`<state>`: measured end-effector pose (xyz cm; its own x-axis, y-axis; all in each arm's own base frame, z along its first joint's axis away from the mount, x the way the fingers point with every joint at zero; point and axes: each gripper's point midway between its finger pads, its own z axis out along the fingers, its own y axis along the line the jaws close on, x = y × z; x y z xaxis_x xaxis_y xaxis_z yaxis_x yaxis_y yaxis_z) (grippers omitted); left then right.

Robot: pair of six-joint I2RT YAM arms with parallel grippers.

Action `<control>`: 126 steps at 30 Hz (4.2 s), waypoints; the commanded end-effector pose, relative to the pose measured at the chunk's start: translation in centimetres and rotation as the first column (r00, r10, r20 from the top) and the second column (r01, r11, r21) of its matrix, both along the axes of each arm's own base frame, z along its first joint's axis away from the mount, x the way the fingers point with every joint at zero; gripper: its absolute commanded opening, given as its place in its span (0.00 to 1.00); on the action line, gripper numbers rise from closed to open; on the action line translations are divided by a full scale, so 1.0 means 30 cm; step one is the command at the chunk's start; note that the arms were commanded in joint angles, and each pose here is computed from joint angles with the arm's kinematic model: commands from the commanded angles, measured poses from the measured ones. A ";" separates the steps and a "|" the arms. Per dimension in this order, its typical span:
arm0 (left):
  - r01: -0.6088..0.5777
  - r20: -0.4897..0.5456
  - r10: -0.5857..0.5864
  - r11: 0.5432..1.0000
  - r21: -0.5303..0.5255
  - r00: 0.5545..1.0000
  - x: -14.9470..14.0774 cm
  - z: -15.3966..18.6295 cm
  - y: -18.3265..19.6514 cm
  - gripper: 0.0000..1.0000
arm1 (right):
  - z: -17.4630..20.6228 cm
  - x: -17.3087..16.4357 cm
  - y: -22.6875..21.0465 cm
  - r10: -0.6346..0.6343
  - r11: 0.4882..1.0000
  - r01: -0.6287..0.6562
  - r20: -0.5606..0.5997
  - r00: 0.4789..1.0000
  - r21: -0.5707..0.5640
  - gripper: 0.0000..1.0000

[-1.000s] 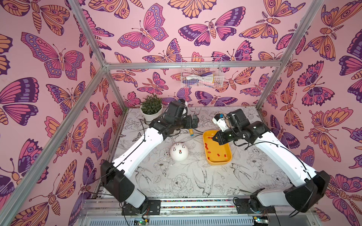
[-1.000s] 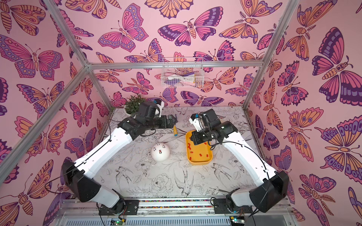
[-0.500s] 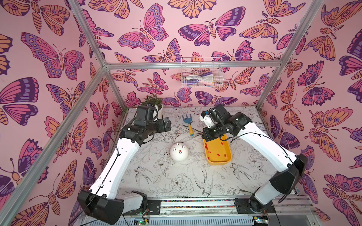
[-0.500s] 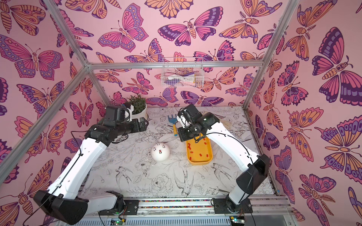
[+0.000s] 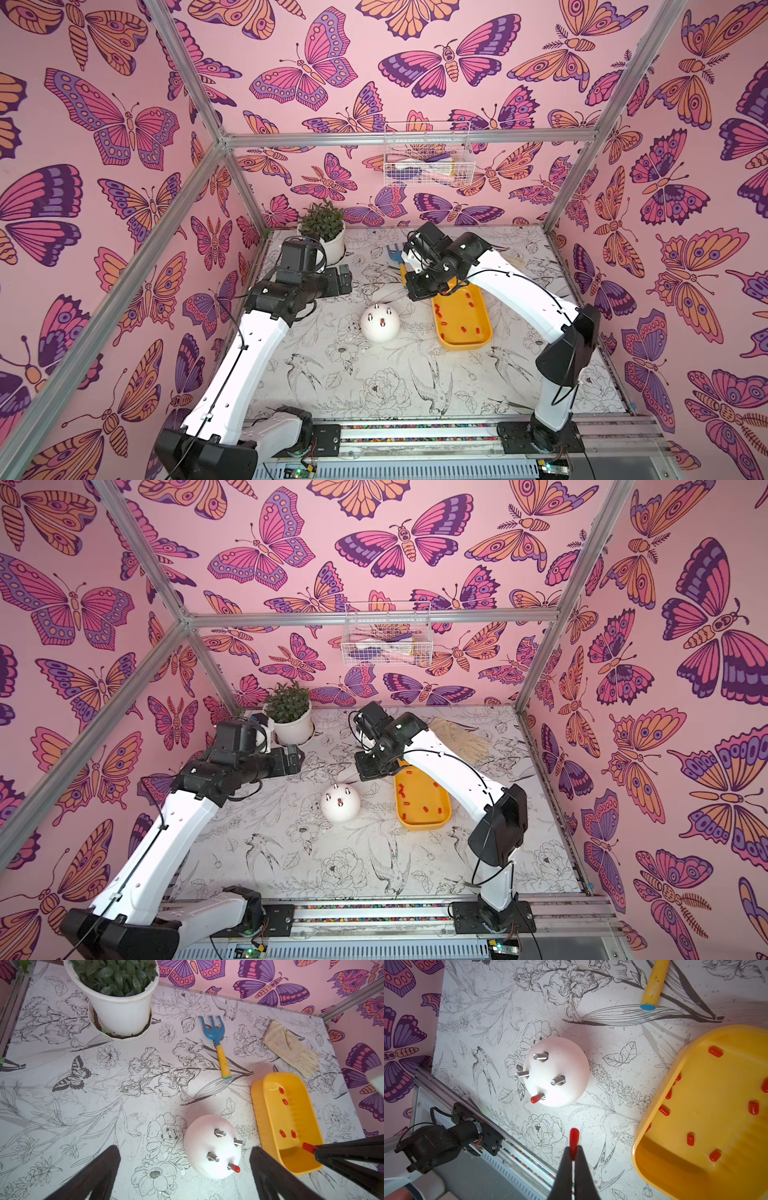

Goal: Cover the protruding screws with screw protection sleeves
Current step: Attach the screw protection sleeve to the screw.

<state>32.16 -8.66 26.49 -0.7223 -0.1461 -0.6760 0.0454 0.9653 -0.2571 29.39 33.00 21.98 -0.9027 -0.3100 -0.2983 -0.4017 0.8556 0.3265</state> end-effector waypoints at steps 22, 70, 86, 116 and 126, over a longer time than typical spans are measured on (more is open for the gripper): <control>-0.034 0.024 0.033 0.999 0.037 0.999 0.000 -0.035 0.049 1.00 | -0.092 -0.023 0.114 0.027 0.999 -0.030 -0.138 0.990 -0.014 0.06; -0.043 0.039 0.042 0.999 0.022 0.998 -0.005 -0.017 0.061 1.00 | -0.172 -0.024 0.172 0.072 0.997 -0.078 -0.192 0.979 -0.025 0.05; -0.041 0.040 0.040 0.999 0.020 0.998 -0.006 -0.015 0.060 1.00 | -0.180 -0.018 0.175 0.071 0.996 -0.079 -0.190 0.979 -0.032 0.05; -0.044 0.049 0.043 0.999 0.018 0.998 -0.008 -0.007 0.064 1.00 | -0.204 -0.019 0.173 0.072 0.996 -0.083 -0.205 0.976 -0.045 0.05; -0.043 0.047 0.042 0.999 0.018 0.998 -0.008 -0.008 0.064 1.00 | -0.205 -0.015 0.178 0.074 0.996 -0.085 -0.206 0.976 -0.042 0.05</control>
